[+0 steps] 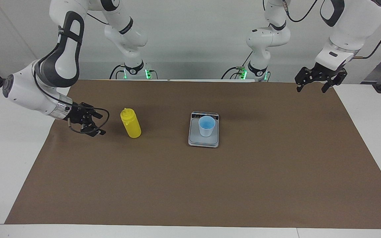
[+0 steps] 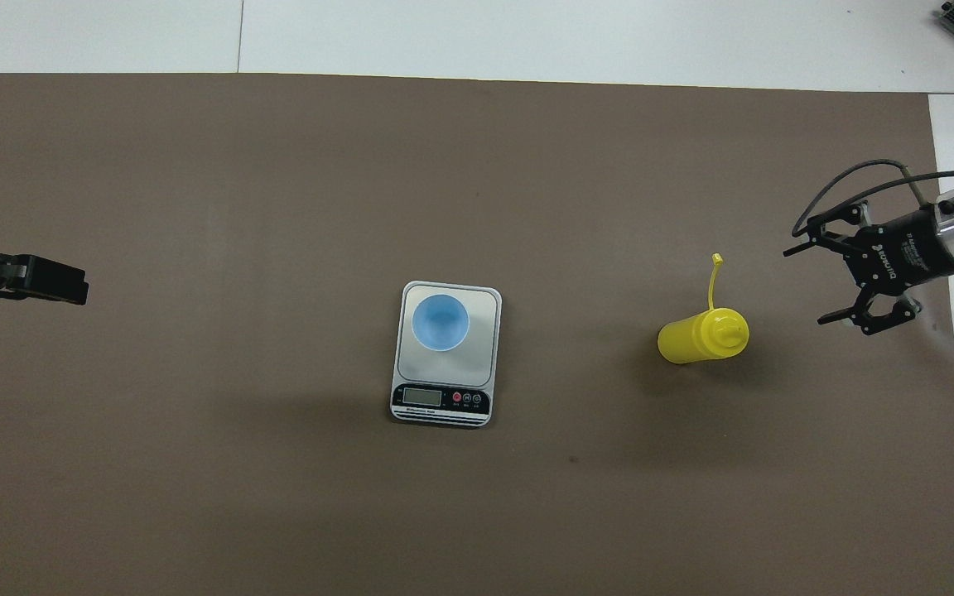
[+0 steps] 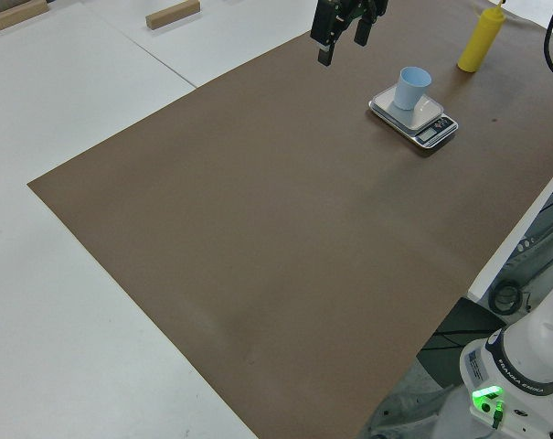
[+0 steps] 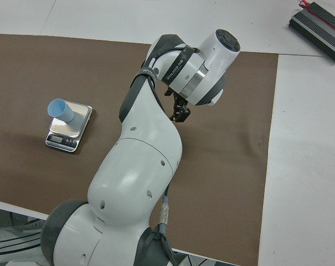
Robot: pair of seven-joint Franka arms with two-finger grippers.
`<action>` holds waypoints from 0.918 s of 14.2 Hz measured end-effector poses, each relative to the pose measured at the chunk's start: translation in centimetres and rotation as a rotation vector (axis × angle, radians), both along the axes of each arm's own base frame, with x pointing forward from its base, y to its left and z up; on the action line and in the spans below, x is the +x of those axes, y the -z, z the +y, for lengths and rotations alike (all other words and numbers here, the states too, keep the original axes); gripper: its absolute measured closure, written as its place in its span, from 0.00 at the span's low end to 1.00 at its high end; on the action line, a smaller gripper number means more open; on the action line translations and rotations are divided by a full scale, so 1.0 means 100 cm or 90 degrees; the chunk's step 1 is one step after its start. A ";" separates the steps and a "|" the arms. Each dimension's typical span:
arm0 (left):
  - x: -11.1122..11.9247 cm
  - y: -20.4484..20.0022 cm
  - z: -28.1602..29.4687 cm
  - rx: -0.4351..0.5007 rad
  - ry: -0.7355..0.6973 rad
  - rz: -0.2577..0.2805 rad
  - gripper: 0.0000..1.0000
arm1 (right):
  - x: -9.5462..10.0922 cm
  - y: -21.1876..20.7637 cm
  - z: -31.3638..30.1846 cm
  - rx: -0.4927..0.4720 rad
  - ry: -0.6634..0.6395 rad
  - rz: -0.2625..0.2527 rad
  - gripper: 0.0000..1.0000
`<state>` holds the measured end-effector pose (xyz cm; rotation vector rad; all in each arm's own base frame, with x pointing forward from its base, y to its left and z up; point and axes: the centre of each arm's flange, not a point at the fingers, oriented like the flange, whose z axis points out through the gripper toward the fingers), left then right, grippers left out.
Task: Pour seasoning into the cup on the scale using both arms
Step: 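Reach the open right gripper to the yellow bottle and grasp it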
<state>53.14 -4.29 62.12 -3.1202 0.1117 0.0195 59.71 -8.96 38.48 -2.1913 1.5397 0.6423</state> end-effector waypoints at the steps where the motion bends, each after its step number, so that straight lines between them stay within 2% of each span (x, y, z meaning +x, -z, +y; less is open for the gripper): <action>1: 0.000 0.000 -0.001 0.000 -0.003 0.001 0.00 | -0.005 0.015 0.001 0.025 0.028 0.010 0.00; 4: 0.000 0.000 -0.003 0.000 -0.003 0.001 0.00 | -0.021 0.045 0.003 0.046 0.085 0.040 0.00; 7: 0.000 -0.002 -0.006 -0.021 -0.011 0.000 0.00 | -0.030 0.052 0.024 0.070 0.136 0.064 0.00; 10: -0.004 -0.015 -0.007 -0.025 -0.010 0.003 0.00 | -0.041 0.063 0.060 0.055 0.122 0.067 0.00; 13: -0.005 -0.022 -0.008 -0.025 -0.009 -0.002 0.00 | -0.043 0.065 0.097 0.045 0.095 0.067 0.02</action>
